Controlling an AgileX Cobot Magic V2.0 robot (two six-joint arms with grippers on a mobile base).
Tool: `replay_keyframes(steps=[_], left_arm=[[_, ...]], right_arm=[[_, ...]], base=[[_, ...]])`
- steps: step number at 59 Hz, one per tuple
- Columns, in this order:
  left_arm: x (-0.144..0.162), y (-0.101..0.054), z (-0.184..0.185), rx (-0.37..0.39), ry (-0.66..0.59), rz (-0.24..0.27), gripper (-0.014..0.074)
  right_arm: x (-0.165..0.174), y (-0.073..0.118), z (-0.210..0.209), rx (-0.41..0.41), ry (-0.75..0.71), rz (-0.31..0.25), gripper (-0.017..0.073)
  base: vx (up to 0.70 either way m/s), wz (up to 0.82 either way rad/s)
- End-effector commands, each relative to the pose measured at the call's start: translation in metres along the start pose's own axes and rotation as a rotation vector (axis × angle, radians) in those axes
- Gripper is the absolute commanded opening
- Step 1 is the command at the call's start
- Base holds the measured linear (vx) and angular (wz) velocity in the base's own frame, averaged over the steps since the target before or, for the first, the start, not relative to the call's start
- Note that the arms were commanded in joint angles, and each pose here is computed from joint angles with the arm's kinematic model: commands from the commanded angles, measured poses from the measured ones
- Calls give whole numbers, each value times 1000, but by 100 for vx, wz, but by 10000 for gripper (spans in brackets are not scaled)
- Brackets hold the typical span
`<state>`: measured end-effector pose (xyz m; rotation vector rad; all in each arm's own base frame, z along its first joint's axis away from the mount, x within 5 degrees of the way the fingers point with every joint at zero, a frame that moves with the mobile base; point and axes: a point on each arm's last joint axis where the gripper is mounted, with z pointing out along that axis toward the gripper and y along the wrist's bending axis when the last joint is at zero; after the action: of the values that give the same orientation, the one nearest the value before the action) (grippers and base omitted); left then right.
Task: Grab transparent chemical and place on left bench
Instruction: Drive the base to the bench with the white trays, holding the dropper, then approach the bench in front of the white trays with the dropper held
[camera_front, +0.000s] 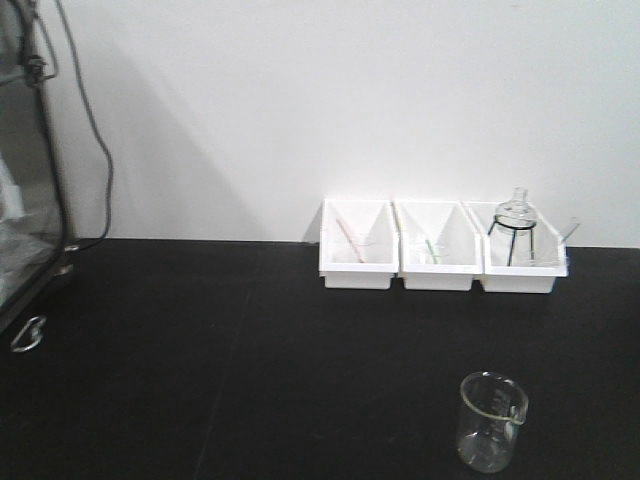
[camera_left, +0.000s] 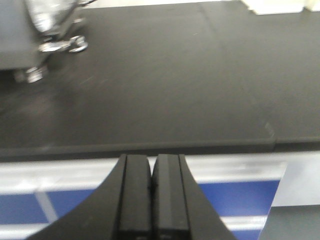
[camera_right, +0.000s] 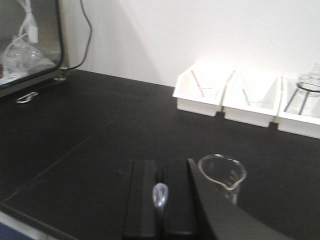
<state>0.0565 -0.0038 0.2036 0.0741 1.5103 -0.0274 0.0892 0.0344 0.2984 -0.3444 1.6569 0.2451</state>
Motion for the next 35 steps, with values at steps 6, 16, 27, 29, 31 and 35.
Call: replay_keyframes(steps=[6, 16, 27, 29, 31, 35], left_arm=[[-3, 0, -1, -2, -81, -9, -3], [-3, 0, -1, -2, -81, -9, -3], [-3, 0, -1, -2, -81, -9, -3], [-3, 0, -1, -2, -81, -9, -3], [-3, 0, -1, -2, -81, -9, -3], [-3, 0, -1, -2, -81, -9, -3]], right_arm=[[-17, -1, -1, 6, -107, -6, -3], [-17, -1, -1, 6, -107, -6, -3], [-17, -1, -1, 6, -107, -6, -3], [-17, -1, -1, 6, -107, -6, -3], [-17, -1, -1, 6, -107, -6, -3], [-17, -1, -1, 6, -107, -6, -3]], base=[[19, -29], [18, -22], [16, -16], [16, -14], [15, -12], [15, -10]])
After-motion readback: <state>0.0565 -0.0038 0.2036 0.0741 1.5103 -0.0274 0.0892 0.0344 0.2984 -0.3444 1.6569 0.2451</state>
